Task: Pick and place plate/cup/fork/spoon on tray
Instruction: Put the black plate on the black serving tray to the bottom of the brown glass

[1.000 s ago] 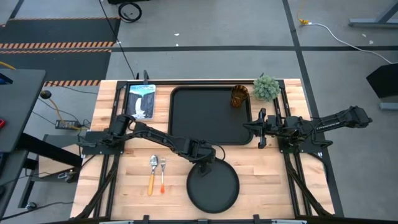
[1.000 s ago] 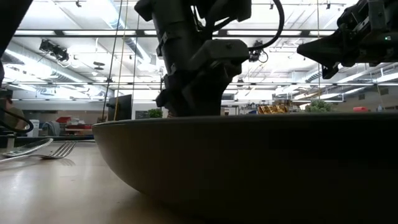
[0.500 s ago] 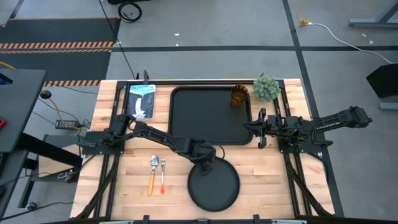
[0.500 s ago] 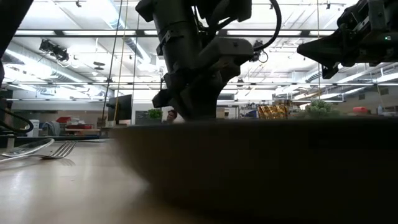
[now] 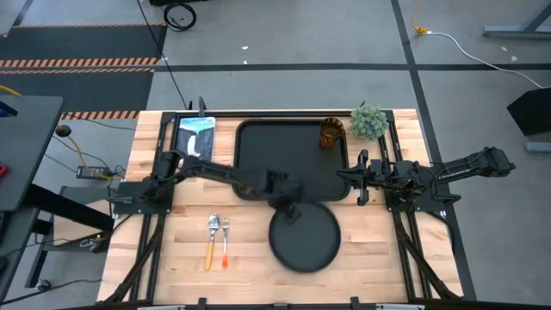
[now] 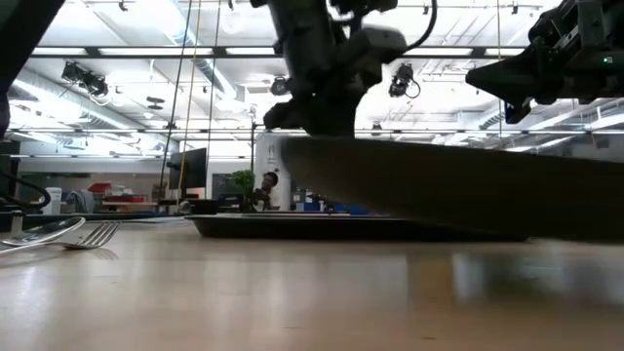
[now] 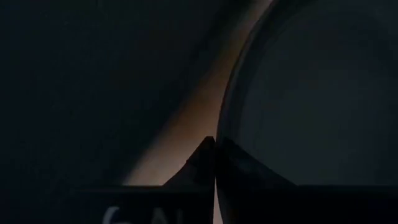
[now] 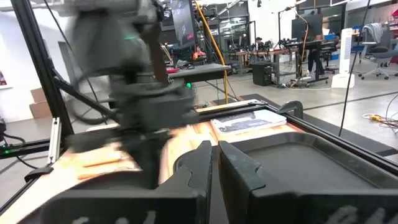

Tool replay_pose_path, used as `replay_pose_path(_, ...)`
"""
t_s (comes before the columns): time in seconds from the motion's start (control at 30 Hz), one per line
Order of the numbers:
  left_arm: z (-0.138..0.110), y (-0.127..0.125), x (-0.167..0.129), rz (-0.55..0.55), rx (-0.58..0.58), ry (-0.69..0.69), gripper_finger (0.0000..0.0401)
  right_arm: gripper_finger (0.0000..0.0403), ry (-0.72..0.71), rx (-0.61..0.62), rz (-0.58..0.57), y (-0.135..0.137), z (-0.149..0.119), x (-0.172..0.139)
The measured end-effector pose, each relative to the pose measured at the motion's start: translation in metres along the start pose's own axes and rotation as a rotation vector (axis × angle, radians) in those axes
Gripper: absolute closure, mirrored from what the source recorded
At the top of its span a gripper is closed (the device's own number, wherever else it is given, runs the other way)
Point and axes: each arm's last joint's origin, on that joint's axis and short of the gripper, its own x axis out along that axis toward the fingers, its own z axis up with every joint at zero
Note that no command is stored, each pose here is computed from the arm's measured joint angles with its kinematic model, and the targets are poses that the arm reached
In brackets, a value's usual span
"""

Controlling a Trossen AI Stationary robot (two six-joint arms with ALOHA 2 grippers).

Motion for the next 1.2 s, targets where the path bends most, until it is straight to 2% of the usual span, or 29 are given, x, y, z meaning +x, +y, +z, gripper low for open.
replay_pose_path(0.27,0.059,0.075,0.002,0.008,-0.207,-0.039,0.0389,0.0369,0.0,0.0,0.0,0.0,0.0,0.0)
replay_pose_path(0.43,0.08,0.117,0.002,0.011,-0.305,-0.038,0.0388,0.0369,0.001,0.0,0.001,0.0,0.0,0.0)
replay_pose_path(0.63,0.093,0.154,0.0,0.043,-0.378,-0.05,0.0386,0.0369,0.0,0.0,0.0,0.0,0.0,0.0)
replay_pose_path(0.73,0.097,0.165,0.0,0.076,-0.399,-0.066,0.0386,0.0369,0.0,0.0,0.0,0.0,0.0,0.0)
replay_pose_path(0.87,0.098,0.171,0.02,0.106,-0.412,-0.062,0.0386,0.0369,0.0,0.0,0.0,0.0,0.0,0.0)
replay_pose_path(1.03,0.099,0.173,0.039,0.083,-0.425,-0.046,0.0386,0.0369,0.001,0.0,0.0,0.0,0.0,0.0)
replay_pose_path(1.2,0.099,0.174,0.044,0.09,-0.426,-0.049,0.0386,0.0369,0.0,0.0,0.0,0.0,0.0,0.0)
